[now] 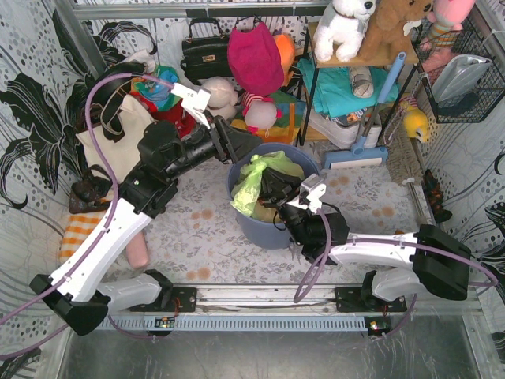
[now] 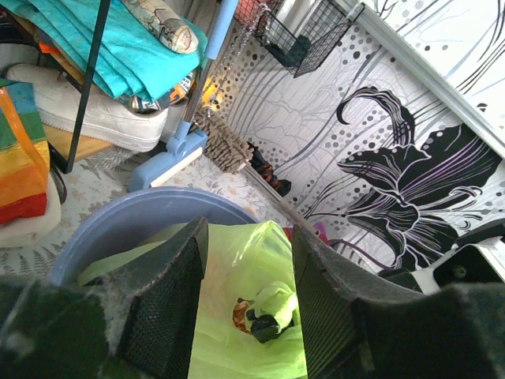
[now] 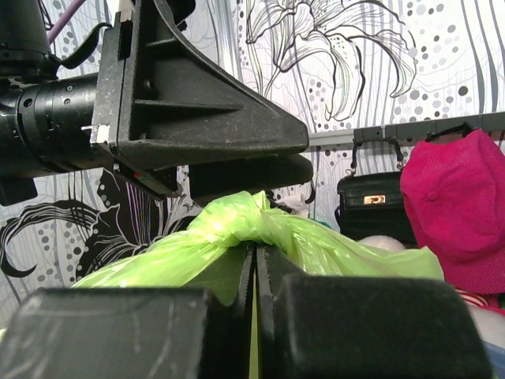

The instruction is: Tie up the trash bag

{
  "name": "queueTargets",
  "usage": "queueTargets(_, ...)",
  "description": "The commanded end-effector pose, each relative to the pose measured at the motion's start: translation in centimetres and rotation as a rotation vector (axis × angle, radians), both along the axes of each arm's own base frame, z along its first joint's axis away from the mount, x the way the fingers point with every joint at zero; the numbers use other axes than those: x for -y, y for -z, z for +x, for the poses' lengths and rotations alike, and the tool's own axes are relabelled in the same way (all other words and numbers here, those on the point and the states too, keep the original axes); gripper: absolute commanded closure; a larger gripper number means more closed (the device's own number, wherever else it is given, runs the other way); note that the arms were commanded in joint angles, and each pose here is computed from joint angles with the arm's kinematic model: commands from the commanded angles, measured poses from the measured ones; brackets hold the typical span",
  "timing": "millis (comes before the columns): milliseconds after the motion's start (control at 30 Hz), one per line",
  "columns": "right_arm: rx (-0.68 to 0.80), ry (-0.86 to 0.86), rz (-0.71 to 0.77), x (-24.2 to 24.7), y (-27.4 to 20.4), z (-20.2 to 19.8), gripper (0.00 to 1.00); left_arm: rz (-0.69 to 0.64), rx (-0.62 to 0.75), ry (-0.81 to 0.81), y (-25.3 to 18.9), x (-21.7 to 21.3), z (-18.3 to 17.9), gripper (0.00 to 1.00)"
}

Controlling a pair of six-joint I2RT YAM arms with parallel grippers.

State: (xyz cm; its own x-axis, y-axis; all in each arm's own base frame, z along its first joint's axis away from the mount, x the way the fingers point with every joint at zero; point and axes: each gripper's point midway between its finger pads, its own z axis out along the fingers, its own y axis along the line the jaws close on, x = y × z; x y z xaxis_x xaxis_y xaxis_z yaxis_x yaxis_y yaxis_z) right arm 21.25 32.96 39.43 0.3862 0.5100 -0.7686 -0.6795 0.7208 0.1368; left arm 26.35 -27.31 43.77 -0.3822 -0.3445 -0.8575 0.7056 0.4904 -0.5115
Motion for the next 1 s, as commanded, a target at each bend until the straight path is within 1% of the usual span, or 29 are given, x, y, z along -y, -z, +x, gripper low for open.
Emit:
queueTargets(0, 0.073, 0.017, 0.070, 0.6, -3.0, -0.4, 1.00, -0.081, 0.034, 0.040, -3.0, -0.1, -1.6, 0.45)
queueTargets(67, 0.080, 0.020, 0.079, 0.6, -3.2, -0.5, 1.00, -0.082, 0.034, 0.038, -3.2, -0.3, -1.7, 0.44)
queueTargets(200, 0.085, 0.041, 0.106, 1.2, -3.3, -0.4, 1.00, -0.058, 0.007, -0.016, -2.7, -0.9, -1.2, 0.44)
queueTargets(467, 0.094, 0.041, 0.114, 1.4, -3.6, -0.5, 1.00, -0.044, -0.047, 0.063, -1.4, 0.1, -2.0, 0.44)
queueTargets(700, 0.094, 0.040, 0.120, 1.6, -3.6, -0.6, 1.00, -0.016, -0.072, 0.082, -0.3, 0.3, -2.2, 0.47)
queueTargets(967, 0.092, 0.042, 0.122, 1.8, -3.6, -0.6, 1.00, 0.003, -0.075, 0.088, -0.1, 0.0, -2.8, 0.47)
